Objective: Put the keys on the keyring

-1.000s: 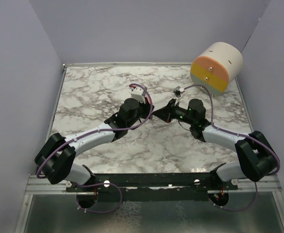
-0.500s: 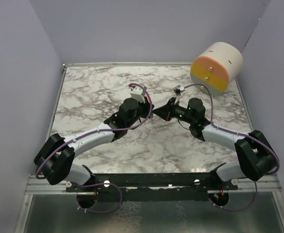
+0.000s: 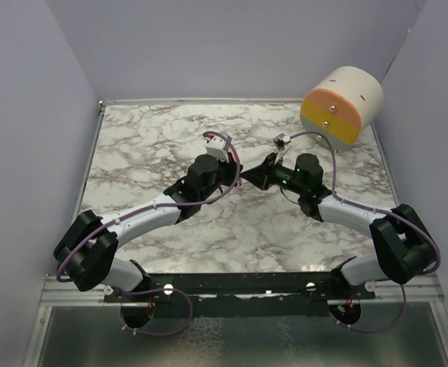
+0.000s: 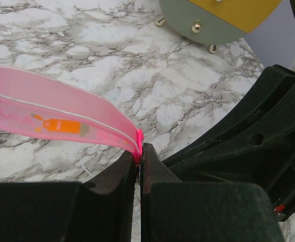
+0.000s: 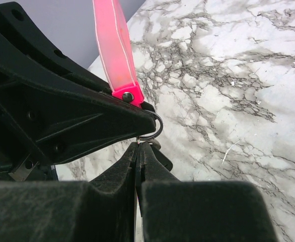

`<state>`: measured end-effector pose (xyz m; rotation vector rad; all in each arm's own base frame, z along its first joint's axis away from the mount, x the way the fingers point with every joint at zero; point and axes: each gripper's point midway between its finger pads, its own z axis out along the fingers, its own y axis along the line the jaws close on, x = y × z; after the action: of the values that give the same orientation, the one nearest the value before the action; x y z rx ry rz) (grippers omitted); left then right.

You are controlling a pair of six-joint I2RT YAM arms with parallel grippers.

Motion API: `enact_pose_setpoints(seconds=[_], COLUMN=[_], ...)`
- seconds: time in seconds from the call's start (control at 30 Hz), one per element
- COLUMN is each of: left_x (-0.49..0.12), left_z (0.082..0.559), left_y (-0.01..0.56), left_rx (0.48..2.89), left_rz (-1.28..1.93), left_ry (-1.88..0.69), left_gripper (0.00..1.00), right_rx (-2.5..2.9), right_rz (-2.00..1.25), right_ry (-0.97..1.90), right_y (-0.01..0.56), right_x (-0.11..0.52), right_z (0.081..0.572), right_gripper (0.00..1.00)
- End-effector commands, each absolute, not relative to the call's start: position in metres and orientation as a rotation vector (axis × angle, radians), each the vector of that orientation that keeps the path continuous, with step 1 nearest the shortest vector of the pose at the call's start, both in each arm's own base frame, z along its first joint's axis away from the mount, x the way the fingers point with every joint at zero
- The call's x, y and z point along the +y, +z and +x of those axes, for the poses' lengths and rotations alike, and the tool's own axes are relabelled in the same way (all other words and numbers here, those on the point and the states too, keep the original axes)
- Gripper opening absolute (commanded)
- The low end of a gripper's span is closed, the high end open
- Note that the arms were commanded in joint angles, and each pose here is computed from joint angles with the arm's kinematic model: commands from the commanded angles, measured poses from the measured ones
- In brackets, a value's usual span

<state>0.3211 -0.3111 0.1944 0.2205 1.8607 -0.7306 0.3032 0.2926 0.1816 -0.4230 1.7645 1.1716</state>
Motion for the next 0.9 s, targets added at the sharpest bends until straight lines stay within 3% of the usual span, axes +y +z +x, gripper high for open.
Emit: enact_pose_setpoints(seconds=[0.0,0.87], left_x=[-0.311,-0.322], left_z=[0.317,0.315], left_y=[0.211,0.207], left_rx=[1.811,1.902], left_rz=[0.222,0.277], left_ry=[-0.759,-0.762], left_gripper=[0.0,0.0], right_rx=[1.758,1.678], right_rz=[-0.423,-0.485], right_ry=[1.129,0.948], right_y=[0.186,0.182], right_x=[0.293,0.282], right_z=[0.311,0.328], right_gripper=[0.01,0.01])
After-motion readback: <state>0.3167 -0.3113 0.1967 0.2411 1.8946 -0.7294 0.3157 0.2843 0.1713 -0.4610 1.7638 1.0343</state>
